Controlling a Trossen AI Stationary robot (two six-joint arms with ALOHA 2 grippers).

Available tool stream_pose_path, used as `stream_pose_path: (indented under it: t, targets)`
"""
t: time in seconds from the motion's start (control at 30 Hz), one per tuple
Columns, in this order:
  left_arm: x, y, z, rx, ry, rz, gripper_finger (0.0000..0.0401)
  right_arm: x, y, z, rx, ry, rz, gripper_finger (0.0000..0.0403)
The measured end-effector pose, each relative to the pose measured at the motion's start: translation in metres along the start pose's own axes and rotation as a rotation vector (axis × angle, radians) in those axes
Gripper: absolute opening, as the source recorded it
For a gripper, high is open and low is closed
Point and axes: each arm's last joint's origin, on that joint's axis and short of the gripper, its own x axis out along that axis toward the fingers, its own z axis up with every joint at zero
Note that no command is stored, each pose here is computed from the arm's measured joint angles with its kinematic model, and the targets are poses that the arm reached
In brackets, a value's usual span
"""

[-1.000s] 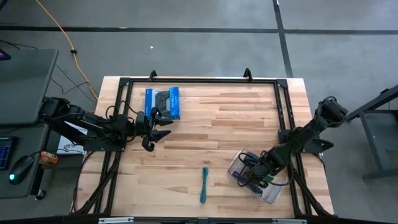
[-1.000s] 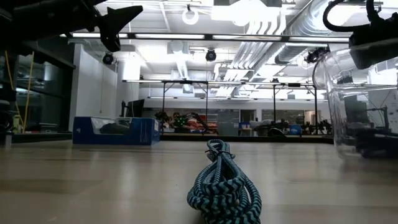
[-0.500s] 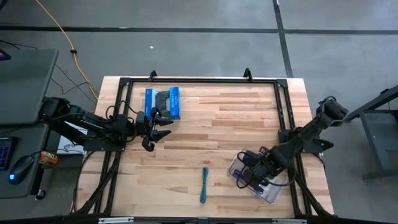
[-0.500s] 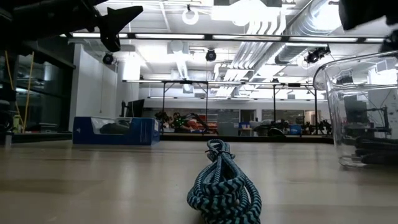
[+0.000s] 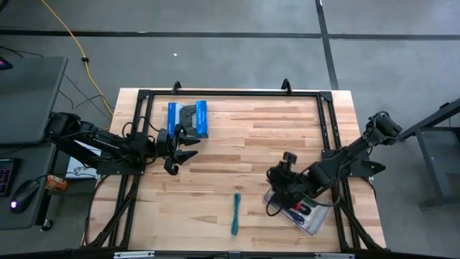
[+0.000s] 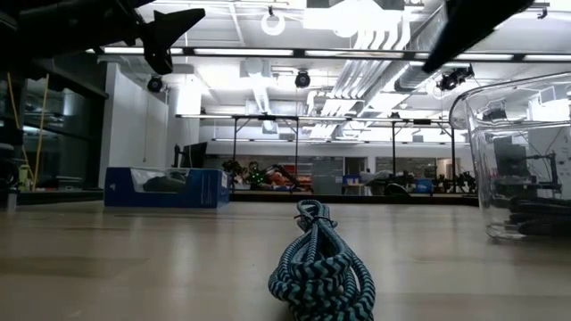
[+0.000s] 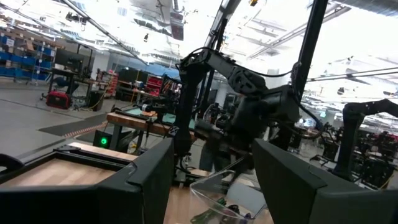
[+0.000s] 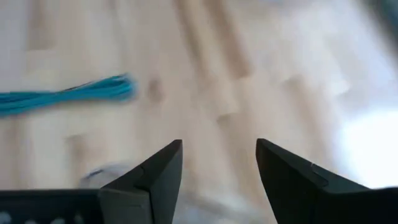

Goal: Pick and place USB-C Cables
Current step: Put the blue charger cable into the transparent bin

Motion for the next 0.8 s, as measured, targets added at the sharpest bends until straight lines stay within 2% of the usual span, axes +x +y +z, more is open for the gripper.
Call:
stream_pose_path:
  t: [0.1, 0.2, 0.4, 0.63, 0.8]
  targets:
    - [0.0, 0.0, 0.0, 0.0, 0.0, 0.0, 0.02, 0.005, -0.01, 0.005, -0.059, -0.041, -0.101, 0.0197]
    - [0.0, 0.0, 0.0, 0.0, 0.0, 0.0, 0.02, 0.007, -0.022, 0.008, -0.062, -0.017, -0.141, 0.0197]
    - [0.0, 0.0, 0.0, 0.0, 0.0, 0.0, 0.02, 0.001, -0.039, 0.01, -0.01, 0.026, -0.152, 0.0197]
    - [0.0, 0.0, 0.0, -0.001, 0.004, 0.001, 0.02, -0.002, -0.04, 0.014, -0.013, -0.096, -0.192, 0.0197]
    - [0.0, 0.0, 0.0, -0.002, 0.004, 0.001, 0.02, 0.021, -0.052, -0.009, -0.02, -0.078, -0.135, 0.0197]
